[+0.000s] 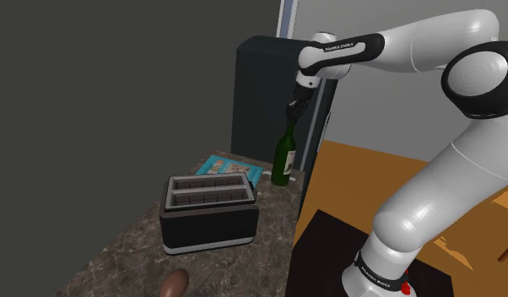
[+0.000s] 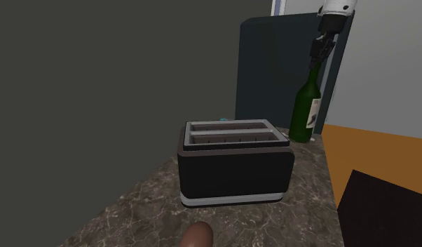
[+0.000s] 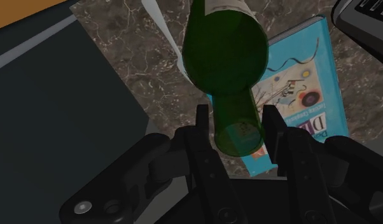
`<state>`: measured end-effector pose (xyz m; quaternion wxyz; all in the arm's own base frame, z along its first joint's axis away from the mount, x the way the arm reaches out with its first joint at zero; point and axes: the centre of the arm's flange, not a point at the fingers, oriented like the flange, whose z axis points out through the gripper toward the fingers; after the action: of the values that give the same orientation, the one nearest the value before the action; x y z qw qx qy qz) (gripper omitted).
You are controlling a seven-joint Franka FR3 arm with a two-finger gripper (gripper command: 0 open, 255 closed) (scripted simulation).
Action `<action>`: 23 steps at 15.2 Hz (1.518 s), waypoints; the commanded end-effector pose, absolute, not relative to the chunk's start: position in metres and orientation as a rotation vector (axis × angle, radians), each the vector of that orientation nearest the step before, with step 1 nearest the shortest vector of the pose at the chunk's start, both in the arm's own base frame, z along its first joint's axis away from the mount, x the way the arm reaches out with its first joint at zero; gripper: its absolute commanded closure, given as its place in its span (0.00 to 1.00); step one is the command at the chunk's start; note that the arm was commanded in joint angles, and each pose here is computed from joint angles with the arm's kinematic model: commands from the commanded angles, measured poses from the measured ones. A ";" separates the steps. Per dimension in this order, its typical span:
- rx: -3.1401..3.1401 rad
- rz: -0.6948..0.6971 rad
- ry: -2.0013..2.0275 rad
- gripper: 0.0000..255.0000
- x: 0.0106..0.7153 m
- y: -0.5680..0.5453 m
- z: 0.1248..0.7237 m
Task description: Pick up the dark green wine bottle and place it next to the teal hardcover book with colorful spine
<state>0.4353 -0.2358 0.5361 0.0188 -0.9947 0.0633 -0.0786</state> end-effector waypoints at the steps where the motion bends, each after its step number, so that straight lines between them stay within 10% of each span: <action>1: -3.088 -0.246 0.196 1.00 0.435 -0.236 0.525; 18: -3.088 -0.246 0.196 1.00 0.435 -0.236 0.475; 19: -3.088 -0.246 0.197 0.00 0.435 -0.236 0.475; 23: -3.088 -0.246 0.196 0.00 0.435 -0.236 0.475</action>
<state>0.4354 -0.2358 0.4746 0.0186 -0.9947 0.0633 -0.0792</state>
